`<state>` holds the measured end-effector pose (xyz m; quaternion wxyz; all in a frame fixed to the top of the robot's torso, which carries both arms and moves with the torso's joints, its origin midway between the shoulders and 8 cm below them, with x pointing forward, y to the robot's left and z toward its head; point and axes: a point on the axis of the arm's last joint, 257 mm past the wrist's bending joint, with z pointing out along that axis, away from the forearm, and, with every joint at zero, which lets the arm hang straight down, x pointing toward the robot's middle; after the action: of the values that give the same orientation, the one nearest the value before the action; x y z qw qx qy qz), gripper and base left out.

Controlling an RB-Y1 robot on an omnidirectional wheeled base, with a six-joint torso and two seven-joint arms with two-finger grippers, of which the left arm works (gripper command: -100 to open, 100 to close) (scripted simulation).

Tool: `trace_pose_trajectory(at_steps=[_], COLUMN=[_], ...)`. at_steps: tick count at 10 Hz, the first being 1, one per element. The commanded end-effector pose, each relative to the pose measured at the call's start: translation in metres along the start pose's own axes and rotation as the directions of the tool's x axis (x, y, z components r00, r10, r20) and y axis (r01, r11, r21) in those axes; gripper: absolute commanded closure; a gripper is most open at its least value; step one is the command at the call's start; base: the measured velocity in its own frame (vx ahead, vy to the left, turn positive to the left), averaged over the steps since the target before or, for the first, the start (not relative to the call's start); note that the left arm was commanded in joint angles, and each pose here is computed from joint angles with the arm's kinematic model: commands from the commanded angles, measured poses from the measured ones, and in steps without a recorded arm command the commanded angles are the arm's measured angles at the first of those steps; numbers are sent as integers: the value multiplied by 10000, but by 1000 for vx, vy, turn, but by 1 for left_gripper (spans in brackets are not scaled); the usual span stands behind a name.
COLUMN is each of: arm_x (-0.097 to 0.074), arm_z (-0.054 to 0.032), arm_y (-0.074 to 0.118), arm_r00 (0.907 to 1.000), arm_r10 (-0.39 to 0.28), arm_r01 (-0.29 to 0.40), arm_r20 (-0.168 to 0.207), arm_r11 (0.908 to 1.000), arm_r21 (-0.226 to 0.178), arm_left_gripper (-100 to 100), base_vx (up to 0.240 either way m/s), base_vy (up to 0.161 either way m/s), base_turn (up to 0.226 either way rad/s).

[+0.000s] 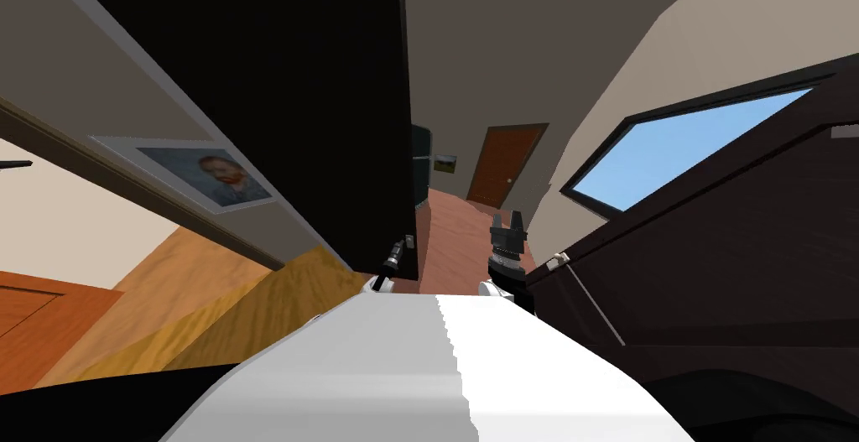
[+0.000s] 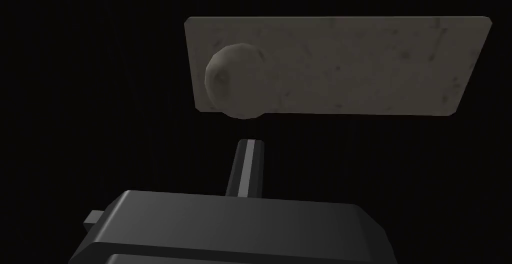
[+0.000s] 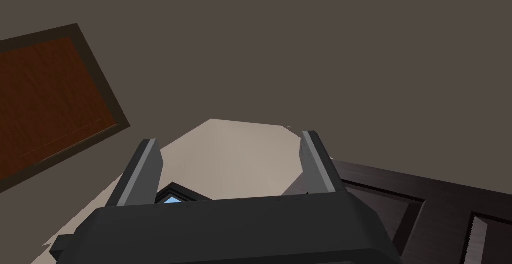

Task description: Push the door open

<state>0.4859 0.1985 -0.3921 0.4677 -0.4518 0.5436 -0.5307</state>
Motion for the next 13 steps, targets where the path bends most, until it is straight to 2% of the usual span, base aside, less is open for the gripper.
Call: trace_pose_trajectory(at_steps=[1,5,6,13], arm_x=[4,28,22,-59], arm_z=[-4,9,6,-70], arm_y=[5,-6,-2,-4], arm_r00=[10000,9996,9997,9994], arm_r10=[-32,-237,-198,-136], arm_r01=[32,238,198,132], arm_r20=[7,120,105,319], arm_r11=[10000,9997,9998,9998], arm_r21=[-25,-11,-16,137], arm_left_gripper=[-100,-100,-100,-100], base_vx=[-211,-266,-109,208], base_vy=[-54,-63,-34,-33], base_turn=[47,65,11,-28])
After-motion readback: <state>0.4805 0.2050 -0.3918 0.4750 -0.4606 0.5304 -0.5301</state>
